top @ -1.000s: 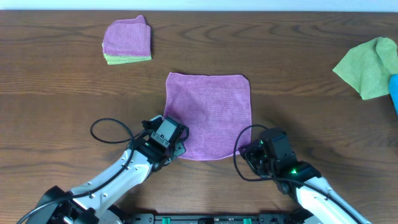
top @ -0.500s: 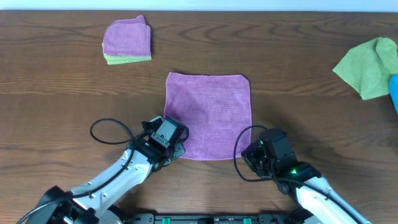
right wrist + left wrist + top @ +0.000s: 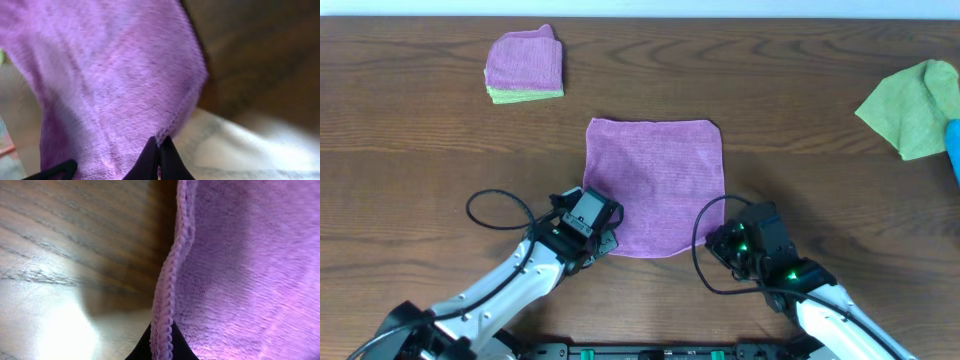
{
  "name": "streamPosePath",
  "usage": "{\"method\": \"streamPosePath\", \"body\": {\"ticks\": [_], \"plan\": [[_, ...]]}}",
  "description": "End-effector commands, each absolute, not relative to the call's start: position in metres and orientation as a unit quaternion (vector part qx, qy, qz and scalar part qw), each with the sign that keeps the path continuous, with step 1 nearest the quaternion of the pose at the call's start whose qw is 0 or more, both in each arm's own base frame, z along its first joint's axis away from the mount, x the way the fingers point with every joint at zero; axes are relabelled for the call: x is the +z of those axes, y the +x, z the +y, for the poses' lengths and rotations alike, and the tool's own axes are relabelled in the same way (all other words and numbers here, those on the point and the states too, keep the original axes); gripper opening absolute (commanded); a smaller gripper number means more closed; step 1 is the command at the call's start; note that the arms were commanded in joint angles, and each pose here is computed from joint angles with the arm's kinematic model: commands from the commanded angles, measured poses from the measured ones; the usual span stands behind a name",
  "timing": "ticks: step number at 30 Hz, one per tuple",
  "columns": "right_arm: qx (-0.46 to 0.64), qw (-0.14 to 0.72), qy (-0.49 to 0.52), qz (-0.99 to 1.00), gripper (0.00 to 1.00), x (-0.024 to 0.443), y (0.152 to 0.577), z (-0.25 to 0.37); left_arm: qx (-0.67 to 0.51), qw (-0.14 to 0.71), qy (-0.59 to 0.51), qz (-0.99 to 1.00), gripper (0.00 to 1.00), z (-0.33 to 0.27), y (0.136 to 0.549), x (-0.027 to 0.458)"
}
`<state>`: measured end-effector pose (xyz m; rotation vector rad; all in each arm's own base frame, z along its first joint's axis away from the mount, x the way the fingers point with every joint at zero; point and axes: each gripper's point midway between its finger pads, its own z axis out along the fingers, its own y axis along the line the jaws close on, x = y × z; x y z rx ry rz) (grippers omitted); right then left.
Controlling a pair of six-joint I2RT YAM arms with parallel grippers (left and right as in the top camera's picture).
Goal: Fold the cloth
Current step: 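Grasp the bottom corners with both grippers and lift them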
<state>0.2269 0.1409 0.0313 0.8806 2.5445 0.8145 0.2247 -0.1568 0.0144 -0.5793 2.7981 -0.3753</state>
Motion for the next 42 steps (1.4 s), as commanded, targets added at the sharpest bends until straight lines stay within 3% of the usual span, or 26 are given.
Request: {"method": "streamPosePath", "body": {"ticks": [1,6,17,42], "plan": [[0.291,0.195,0.243,0.905,0.02,0.04,0.234,0.148,-0.159,0.179,-0.163,0.957,0.06,-0.168,0.246,0.049],[0.313,0.23,0.192,0.901,0.01,0.06,0.248,0.159,-0.158,0.217,-0.168,0.948,0.06,-0.156,0.259,0.076],[0.253,0.234,0.144,0.928,0.02,0.111,0.251,0.15,-0.147,0.164,-0.176,0.959,0.06,-0.143,0.233,0.075],[0.197,0.181,0.162,0.95,0.02,0.092,0.208,0.155,-0.159,0.108,-0.172,0.966,0.06,-0.163,0.199,0.071]]}}
